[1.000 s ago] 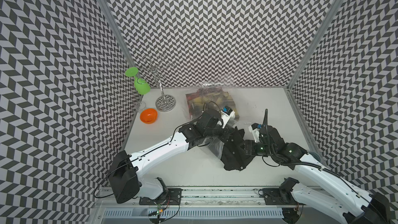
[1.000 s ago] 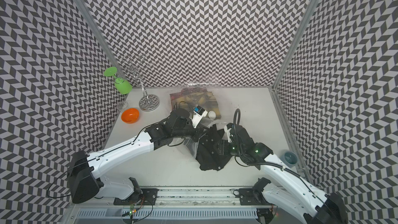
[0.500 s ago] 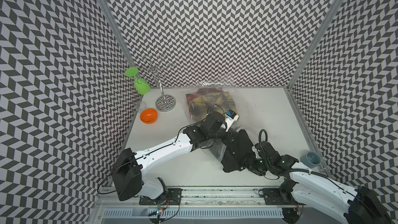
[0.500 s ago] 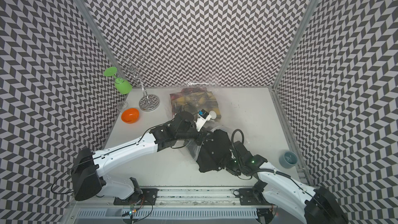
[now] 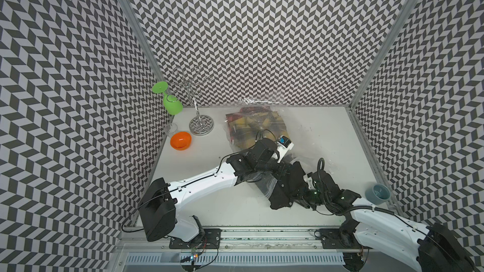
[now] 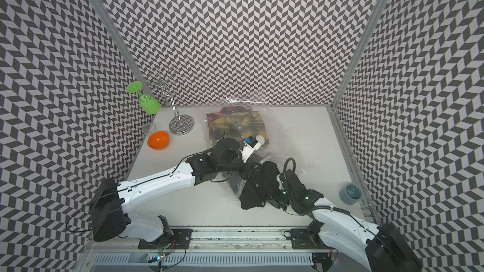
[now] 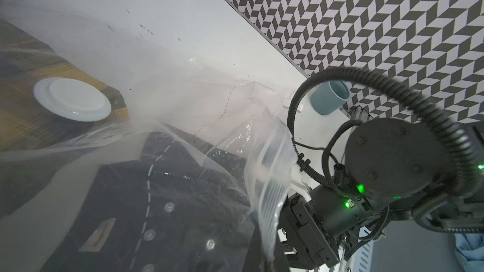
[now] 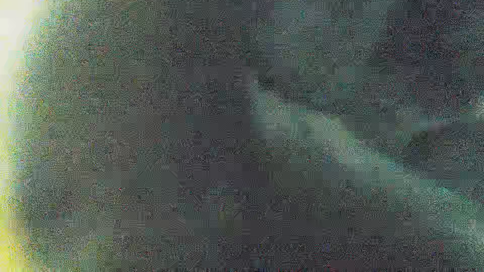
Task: Place the folded shirt into the vacuum bag
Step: Place the shirt in the vacuum bag.
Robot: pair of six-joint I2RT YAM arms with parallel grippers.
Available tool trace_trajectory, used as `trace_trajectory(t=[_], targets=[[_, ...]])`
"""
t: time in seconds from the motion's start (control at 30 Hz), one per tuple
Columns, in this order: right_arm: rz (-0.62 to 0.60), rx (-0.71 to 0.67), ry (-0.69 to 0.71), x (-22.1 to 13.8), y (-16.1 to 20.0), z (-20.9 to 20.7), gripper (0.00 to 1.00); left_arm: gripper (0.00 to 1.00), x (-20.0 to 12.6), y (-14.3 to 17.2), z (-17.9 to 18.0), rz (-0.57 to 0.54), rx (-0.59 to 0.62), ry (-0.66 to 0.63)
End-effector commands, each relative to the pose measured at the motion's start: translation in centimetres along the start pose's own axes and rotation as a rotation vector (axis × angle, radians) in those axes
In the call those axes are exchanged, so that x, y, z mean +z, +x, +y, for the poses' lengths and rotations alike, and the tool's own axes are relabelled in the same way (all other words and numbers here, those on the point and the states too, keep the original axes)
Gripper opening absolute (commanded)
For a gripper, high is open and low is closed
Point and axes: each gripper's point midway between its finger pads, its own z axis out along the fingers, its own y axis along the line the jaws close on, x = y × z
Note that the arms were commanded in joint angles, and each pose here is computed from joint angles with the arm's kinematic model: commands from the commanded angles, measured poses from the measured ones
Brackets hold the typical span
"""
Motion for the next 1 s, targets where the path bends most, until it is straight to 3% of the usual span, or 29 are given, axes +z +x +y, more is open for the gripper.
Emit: trace_trajectory(t=[0.0, 0.13, 0.23, 0.33, 0.47, 0.57, 0.7, 0.97], targets=[[-0.087, -0.036, -0.236, -1.7, -1.9, 7.1, 0.17, 0.0, 0.1, -0.8, -1.9, -0.026, 0.029, 0.073], [-0.176, 0.004, -0.25, -0.9, -4.0, 7.4, 0.14, 0.0, 0.0, -1.3, -2.2, -0.033, 0.036, 0.082], [-0.155, 0.041, -0.193, 0.6, -4.2, 5.7, 0.15, 0.0, -0.7, -1.8, -2.5, -0.046, 0.045, 0.081], [-0.138, 0.074, -0.133, 1.4, -3.6, 3.3, 0.22, 0.0, -1.0, -1.8, -2.5, -0.048, 0.048, 0.075], [-0.154, 0.144, -0.149, 1.5, -3.2, 0.8, 0.23, 0.0, -0.6, -1.6, -2.3, -0.047, 0.042, 0.08], [-0.149, 0.157, -0.174, 1.8, -3.4, 1.3, 0.24, 0.0, -0.2, -1.8, -2.7, -0.039, 0.037, 0.097], [-0.139, 0.148, -0.203, 2.6, -3.6, 3.1, 0.35, 0.0, -0.1, -1.9, -3.1, -0.042, 0.033, 0.116], [-0.245, 0.2, -0.305, 4.4, -7.1, 7.3, 0.22, 0.0, -0.5, -1.7, -3.1, -0.034, 0.025, 0.112]])
